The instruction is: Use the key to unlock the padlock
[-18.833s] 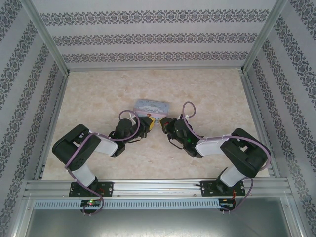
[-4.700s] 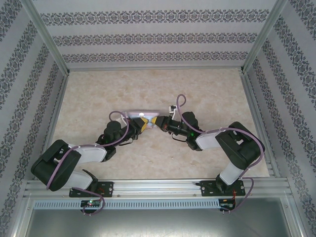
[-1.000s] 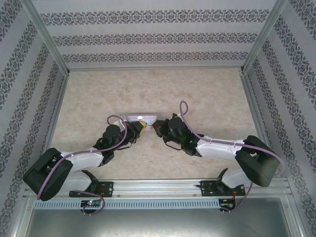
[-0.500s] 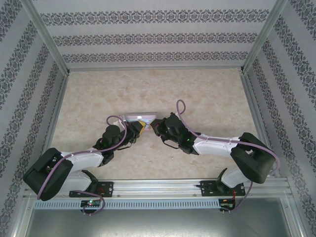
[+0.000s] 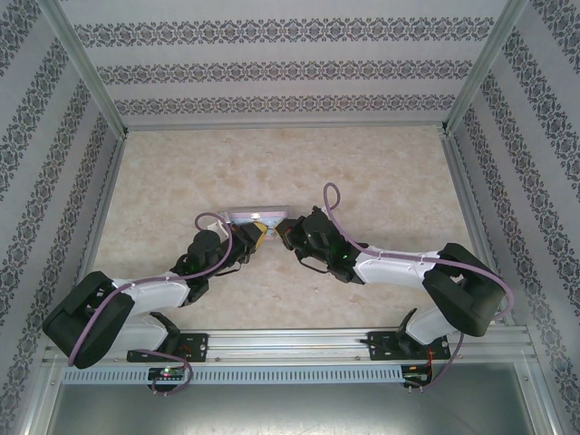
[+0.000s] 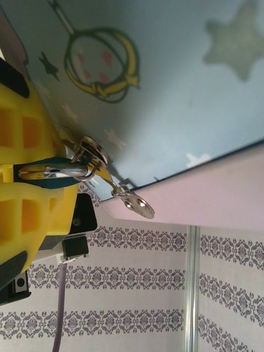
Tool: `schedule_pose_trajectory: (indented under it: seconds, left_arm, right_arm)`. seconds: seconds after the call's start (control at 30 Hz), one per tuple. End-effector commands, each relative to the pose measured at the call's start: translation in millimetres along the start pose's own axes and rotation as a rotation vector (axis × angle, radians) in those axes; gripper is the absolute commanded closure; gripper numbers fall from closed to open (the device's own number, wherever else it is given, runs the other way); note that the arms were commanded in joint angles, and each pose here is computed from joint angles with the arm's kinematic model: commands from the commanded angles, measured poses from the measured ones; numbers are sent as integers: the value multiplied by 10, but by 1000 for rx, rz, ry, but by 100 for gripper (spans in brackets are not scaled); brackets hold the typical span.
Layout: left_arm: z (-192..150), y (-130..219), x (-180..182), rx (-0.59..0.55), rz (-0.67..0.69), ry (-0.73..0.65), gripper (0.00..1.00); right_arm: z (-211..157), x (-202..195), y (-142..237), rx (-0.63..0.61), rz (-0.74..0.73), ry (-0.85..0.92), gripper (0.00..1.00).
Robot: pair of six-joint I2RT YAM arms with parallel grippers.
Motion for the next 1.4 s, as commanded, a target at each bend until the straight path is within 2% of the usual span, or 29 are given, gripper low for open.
schedule_pose_trajectory:
  seconds: [0.0,0.93,1.37]
  left_arm:
    - [-32,30,0,7,-18,-6,100]
    - [-28,53,2,2,-22,-3,100]
    - [-32,47,-280,15,-117,36,100]
  right_arm:
    - [-14,225,7,-19,49,24,100]
    - [-150,368,4,7,82,28,100]
    - [-113,341,-61,-23,123,-1,100]
Point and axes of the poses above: each hand's point on the last joint's axis, 136 mm out from that joint toward the fingers, its own y axis back along the fingers, its own x axis along the line the jaws close on, z = x × y, the point moved 4 cm from there along y, back along the fingers
